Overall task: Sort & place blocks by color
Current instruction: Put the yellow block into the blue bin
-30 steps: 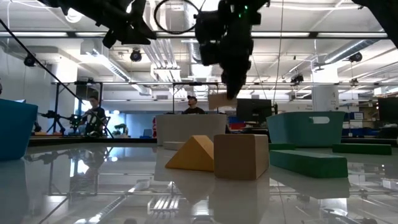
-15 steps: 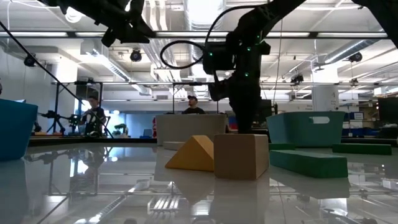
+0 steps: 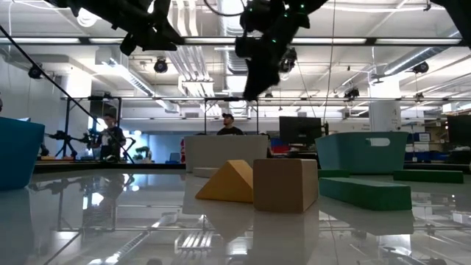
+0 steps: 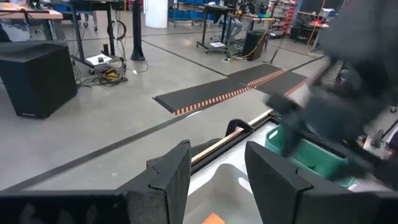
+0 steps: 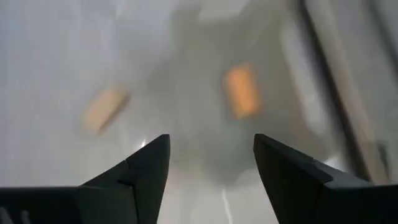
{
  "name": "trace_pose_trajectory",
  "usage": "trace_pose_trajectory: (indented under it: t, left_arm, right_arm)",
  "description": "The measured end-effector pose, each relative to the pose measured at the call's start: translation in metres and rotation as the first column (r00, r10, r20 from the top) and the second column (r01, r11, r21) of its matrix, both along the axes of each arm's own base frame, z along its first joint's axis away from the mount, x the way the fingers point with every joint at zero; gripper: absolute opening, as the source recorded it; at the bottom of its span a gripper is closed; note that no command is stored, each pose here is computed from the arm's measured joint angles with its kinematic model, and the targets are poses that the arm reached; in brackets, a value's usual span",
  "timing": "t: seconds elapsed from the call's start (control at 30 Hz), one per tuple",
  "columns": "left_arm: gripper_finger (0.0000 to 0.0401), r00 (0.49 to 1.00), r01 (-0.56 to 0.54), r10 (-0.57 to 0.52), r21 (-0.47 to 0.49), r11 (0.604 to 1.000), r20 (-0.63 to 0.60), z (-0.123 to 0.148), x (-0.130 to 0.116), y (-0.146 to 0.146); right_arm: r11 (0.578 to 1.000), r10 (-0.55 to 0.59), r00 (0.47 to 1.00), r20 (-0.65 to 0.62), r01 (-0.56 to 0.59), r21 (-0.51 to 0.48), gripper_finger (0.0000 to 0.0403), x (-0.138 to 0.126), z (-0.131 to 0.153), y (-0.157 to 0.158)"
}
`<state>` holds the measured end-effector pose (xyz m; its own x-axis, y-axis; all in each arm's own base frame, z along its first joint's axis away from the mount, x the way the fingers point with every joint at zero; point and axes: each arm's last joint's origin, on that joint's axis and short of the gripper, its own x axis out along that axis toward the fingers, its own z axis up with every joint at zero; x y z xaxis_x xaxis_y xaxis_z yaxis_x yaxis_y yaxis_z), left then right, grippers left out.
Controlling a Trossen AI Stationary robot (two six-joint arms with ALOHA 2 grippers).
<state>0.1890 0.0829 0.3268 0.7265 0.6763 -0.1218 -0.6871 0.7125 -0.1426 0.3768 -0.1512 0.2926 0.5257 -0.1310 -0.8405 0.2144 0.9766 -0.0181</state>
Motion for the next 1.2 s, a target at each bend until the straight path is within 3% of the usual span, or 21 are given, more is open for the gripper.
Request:
trace_pose_trajectory:
  t: [0.17,0.33,0.43,0.67,0.93,1.2]
  left_arm:
    - [0.0136,1.000,0.000,0.000,0.000,1.000,-0.001,0.000,0.000,0.000]
    - [0.0136,1.000,-0.012,0.012,0.001,1.000,0.000,0.000,0.000,0.000]
    - [0.0136,1.000,-0.015,0.015,0.003,1.000,0.003,0.001,-0.001,0.000]
    - [0.0136,1.000,-0.016,0.016,0.006,1.000,0.011,0.002,-0.003,-0.001]
    - [0.0136,0.999,-0.043,0.043,0.008,0.999,0.006,0.002,-0.004,0.000]
    - [0.0136,0.997,-0.071,0.071,0.010,0.997,0.002,0.001,-0.004,0.000]
  right_arm:
    - [0.999,0.006,0.987,0.162,0.000,-0.039,0.0214,0.021,0.010,-0.045]
    - [0.999,0.031,0.985,0.171,-0.034,0.014,0.0210,0.047,-0.017,-0.079]
    - [0.995,0.051,0.992,0.111,-0.060,0.079,0.0210,0.056,-0.044,-0.090]
    - [0.983,0.115,0.992,-0.060,-0.105,0.152,0.0210,0.061,-0.085,-0.096]
    - [0.974,0.189,0.977,-0.103,-0.173,0.148,0.0210,0.066,-0.111,-0.094]
    - [0.977,0.194,0.970,-0.149,-0.177,0.119,0.0210,0.069,-0.125,-0.095]
